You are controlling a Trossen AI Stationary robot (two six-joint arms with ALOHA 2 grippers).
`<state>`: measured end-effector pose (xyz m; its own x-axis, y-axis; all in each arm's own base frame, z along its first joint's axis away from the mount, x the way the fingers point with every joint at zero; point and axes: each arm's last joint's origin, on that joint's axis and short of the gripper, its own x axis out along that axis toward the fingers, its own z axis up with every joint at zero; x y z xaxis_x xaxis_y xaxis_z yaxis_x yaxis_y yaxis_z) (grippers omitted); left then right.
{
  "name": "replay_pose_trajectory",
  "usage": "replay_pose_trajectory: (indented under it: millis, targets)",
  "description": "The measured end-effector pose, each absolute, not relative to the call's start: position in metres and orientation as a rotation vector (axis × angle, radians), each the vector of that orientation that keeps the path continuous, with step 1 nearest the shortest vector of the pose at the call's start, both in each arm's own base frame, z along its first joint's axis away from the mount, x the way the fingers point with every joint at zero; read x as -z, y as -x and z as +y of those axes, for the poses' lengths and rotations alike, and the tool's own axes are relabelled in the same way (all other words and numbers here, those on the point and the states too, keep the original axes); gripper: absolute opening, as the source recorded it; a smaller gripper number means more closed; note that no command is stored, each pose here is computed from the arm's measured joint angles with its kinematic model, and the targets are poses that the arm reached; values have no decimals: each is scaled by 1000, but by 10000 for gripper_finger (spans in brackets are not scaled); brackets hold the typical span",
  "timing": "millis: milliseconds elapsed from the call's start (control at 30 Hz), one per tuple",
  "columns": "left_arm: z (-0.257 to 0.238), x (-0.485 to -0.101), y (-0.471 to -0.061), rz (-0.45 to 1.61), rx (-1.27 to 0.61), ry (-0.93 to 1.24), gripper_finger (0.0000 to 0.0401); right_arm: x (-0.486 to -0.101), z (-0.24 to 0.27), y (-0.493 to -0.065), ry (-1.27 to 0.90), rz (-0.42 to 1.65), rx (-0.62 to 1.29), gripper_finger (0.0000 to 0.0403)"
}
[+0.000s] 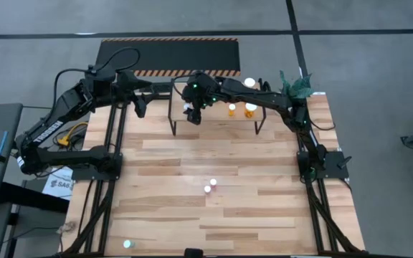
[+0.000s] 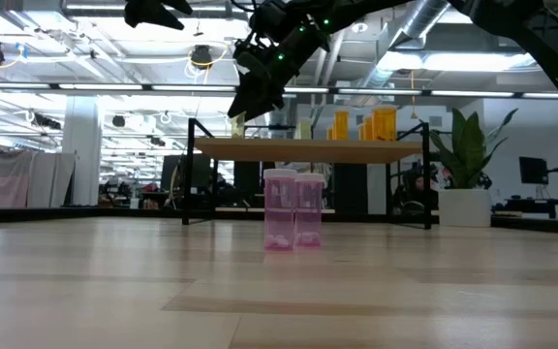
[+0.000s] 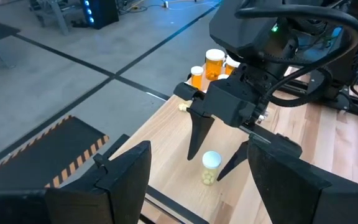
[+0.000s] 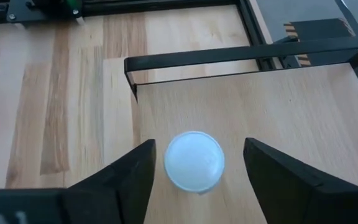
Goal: Pick and place medicine bottles onto shelf by color
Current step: Put the small yellow pill bottle on the shelf aligned with the other small yellow pill bottles
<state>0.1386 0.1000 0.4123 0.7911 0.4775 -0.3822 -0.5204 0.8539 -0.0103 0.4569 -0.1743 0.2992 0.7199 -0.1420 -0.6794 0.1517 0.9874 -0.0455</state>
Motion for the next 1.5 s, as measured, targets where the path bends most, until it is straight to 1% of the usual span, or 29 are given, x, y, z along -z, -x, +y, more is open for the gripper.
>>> replay_pose_trajectory:
  millis: [267,767,967,1167,1333,1500]
  targets:
    - [100,-412,-139,381,-537,111,254,-311,-174,-455,-12,744,164,241]
    - [100,-412,-138,384,-547,100,254,-310,-173,-453,-10,765,158,164]
    - [100,-412,-138,385,-546,97,254,-310,-173,-453,-17,765,160,141]
    - [100,-412,-138,386,-545,95,254,-316,-173,-447,-41,777,168,135]
    - [100,-413,-139,386,-543,81,254,-340,-167,-433,-37,744,172,137]
    - [101,-413,-138,386,-549,79,254,-362,-165,-407,-53,791,179,134]
